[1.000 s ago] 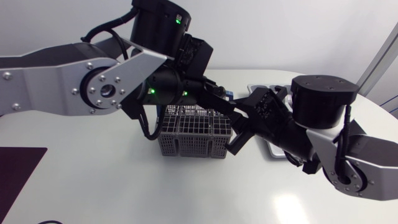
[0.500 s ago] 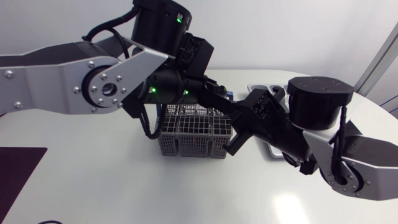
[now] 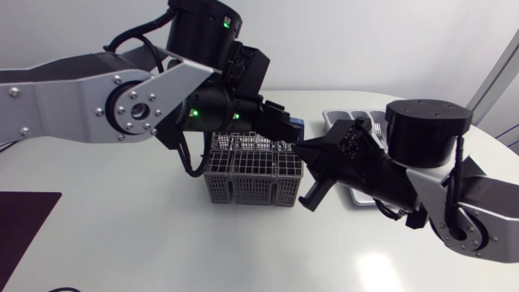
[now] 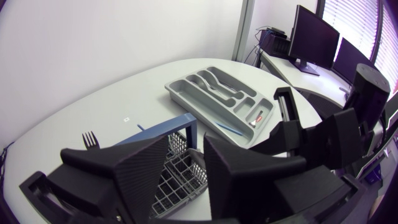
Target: Unload the cutlery basket into the drawer organizer.
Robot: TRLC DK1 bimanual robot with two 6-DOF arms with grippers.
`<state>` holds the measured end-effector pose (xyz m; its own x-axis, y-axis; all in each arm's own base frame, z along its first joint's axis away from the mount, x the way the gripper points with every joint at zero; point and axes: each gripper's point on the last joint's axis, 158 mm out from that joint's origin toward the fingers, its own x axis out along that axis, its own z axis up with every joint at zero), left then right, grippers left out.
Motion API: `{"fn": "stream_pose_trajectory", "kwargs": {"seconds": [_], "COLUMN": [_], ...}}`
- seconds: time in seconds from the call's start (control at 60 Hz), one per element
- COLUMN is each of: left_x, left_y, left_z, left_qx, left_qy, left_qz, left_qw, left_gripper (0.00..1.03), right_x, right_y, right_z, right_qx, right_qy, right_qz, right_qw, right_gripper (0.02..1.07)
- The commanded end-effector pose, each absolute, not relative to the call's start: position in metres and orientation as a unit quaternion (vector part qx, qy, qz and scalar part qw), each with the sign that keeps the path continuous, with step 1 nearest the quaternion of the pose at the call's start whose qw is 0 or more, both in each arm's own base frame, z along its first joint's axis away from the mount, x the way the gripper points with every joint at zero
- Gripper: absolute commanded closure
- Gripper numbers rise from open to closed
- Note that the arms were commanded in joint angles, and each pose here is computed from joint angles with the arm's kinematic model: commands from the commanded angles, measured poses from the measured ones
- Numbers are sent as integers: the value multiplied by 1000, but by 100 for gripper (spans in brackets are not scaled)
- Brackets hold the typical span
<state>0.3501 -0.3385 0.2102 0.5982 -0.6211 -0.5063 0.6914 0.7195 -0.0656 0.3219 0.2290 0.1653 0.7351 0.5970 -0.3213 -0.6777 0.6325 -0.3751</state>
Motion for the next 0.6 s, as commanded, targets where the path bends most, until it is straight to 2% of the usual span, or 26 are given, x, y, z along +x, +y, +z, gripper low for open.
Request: {"fn": "stream_pose_trajectory", "kwargs": {"seconds": [0.0,0.383,0.583], "left_x": [356,366,363], "left_y": [-332,-287,-267], "left_z": [244,262,241], "left_qx": [50,65,104], "left_qy": [224,190,209], "left_qz": [-365,-334,-326], "left_qw": [902,921,916], "left_gripper": [23,23,23], "right_x": [317,314,319], "right_y": [213,147,95], "right_z": [156,143,137], "right_qx": [-239,-256,-279], "right_qy": [98,109,102], "right_qz": [353,349,327], "right_qw": [899,895,897], "right_gripper": [96,96,95]}}
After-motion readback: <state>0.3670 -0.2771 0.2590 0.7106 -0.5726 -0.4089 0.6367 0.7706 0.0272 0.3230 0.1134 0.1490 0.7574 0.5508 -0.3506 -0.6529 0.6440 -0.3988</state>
